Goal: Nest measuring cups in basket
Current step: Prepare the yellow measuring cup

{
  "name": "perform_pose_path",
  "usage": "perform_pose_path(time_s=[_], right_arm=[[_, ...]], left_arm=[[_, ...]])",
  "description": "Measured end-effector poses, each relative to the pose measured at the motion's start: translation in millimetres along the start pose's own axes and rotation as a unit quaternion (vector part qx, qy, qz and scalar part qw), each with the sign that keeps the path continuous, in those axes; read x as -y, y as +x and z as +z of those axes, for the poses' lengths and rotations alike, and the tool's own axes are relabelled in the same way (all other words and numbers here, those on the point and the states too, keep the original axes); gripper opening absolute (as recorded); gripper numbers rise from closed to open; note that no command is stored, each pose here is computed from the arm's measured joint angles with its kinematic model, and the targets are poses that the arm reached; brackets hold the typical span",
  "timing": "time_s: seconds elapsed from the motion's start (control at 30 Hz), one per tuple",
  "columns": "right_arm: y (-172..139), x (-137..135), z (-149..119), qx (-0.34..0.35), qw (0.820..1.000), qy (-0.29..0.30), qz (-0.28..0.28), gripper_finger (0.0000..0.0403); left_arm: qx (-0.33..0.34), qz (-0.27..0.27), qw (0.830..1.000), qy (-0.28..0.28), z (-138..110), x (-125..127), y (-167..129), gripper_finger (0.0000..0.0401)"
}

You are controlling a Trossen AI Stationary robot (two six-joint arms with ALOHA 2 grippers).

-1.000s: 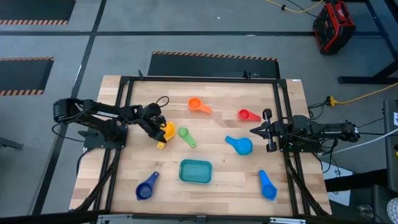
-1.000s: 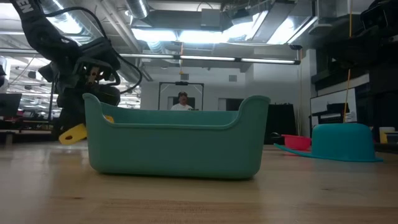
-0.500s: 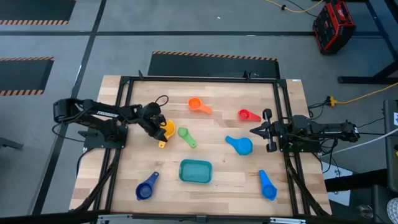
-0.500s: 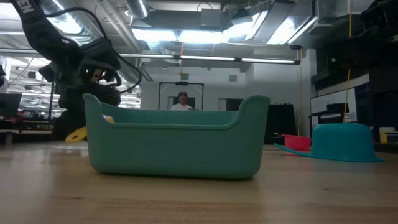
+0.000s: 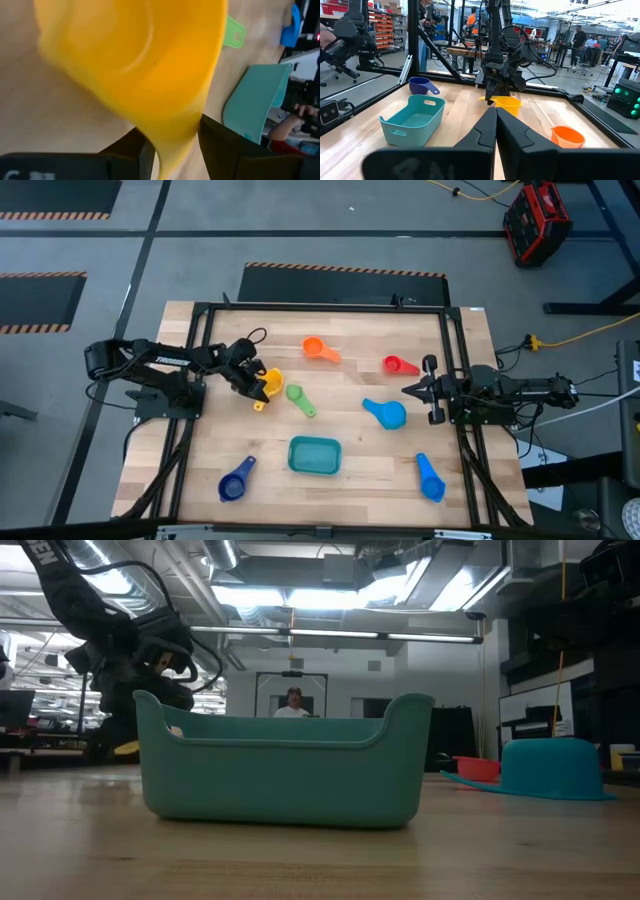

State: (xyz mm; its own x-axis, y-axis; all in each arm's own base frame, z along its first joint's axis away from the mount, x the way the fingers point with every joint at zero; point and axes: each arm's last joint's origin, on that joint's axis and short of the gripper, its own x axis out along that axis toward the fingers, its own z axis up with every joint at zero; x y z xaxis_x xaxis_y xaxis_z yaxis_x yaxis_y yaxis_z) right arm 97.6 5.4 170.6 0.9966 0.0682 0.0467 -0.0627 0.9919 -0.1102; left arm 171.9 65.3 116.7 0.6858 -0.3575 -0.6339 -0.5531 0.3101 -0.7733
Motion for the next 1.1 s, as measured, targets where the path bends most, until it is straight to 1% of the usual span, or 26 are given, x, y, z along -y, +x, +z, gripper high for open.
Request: perform_pose_path(time_s=[0.37,0.57,0.7,0.77,1.1], right_arm=[[0,0,0,0.000,1.000,0.000,0.000,0.0014],[0,0,0,0.000,1.000,0.000,0.000,0.0014],[0,0,0,-0.001,1.000,0.000,0.000,0.0014],[0,0,0,-0.001,1.000,0.000,0.000,0.0014],[0,0,-1,-0.001,1.000,0.000,0.000,0.0014]], left_arm=[[0.009,0.011,0.999,-0.038,3,-6,-4,0.0134],[0.015,0.011,0.999,-0.043,4,-7,-7,0.0134],[0.025,0.002,0.999,-0.034,4,-3,-11,0.0134],[0.033,0.000,0.999,-0.039,3,-1,-14,0.0134],[0.041,0.057,0.995,-0.069,-12,-3,-27,0.0134]])
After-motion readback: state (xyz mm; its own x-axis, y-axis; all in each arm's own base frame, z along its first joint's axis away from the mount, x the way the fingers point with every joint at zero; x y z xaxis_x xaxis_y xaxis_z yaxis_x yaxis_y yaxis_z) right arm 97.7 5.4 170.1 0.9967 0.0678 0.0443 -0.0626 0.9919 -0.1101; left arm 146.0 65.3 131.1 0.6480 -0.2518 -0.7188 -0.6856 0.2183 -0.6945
